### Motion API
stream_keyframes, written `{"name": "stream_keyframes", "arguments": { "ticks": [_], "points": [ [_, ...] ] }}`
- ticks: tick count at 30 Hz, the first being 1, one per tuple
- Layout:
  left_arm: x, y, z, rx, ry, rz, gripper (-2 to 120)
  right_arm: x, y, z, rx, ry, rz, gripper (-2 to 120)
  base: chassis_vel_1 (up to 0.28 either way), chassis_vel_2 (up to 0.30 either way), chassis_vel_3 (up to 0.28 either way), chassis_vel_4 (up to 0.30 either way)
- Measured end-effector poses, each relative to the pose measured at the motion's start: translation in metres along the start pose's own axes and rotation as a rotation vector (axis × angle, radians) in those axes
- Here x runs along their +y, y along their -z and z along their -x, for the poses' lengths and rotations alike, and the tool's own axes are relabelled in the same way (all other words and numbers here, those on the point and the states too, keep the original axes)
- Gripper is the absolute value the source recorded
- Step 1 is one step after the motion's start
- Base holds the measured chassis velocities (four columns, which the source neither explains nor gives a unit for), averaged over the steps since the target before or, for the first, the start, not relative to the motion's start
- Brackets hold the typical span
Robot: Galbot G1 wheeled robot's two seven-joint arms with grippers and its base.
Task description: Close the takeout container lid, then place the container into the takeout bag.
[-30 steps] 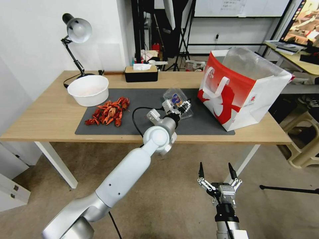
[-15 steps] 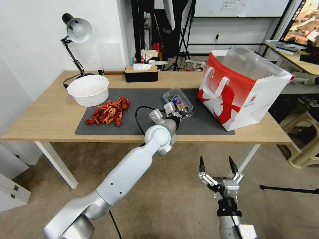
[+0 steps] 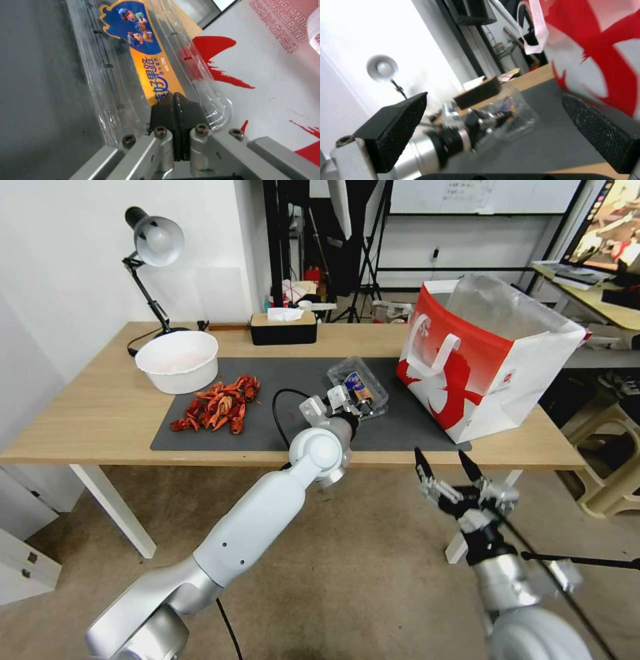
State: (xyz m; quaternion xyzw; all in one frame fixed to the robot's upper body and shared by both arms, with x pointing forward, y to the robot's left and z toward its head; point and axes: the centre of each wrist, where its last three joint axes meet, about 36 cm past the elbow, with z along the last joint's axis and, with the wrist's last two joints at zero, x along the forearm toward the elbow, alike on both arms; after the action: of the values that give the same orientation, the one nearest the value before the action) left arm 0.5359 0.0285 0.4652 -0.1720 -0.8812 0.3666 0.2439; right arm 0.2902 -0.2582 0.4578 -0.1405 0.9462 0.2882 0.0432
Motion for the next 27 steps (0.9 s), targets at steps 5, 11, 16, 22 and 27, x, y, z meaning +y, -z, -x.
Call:
{"name": "stream_keyframes", "arguments": {
  "ticks": [5, 11, 16, 22, 27],
  "points": [
    [0.002, 0.002, -0.001, -0.002, 0.005, 0.005, 0, -0.001, 0.010, 0.024, 0.029, 0.009, 0.152, 100, 0.000, 0.000, 0.000, 0.000],
    [0.002, 0.002, -0.002, -0.003, 0.006, 0.007, 0, 0.001, 0.015, 0.048, 0.063, -0.001, 0.242, 100, 0.000, 0.000, 0.000, 0.000],
    [0.003, 0.003, -0.001, -0.004, 0.009, 0.008, 0, -0.001, 0.019, 0.072, 0.099, -0.008, 0.248, 100, 0.000, 0.000, 0.000, 0.000],
    [0.008, 0.003, -0.002, -0.005, 0.018, 0.009, 0, -0.009, 0.032, 0.104, 0.181, -0.015, 0.227, 100, 0.000, 0.000, 0.000, 0.000],
    [0.009, 0.002, -0.003, -0.006, 0.020, 0.008, 0, -0.008, 0.039, 0.124, 0.246, -0.032, 0.212, 100, 0.000, 0.000, 0.000, 0.000]
  ]
}}
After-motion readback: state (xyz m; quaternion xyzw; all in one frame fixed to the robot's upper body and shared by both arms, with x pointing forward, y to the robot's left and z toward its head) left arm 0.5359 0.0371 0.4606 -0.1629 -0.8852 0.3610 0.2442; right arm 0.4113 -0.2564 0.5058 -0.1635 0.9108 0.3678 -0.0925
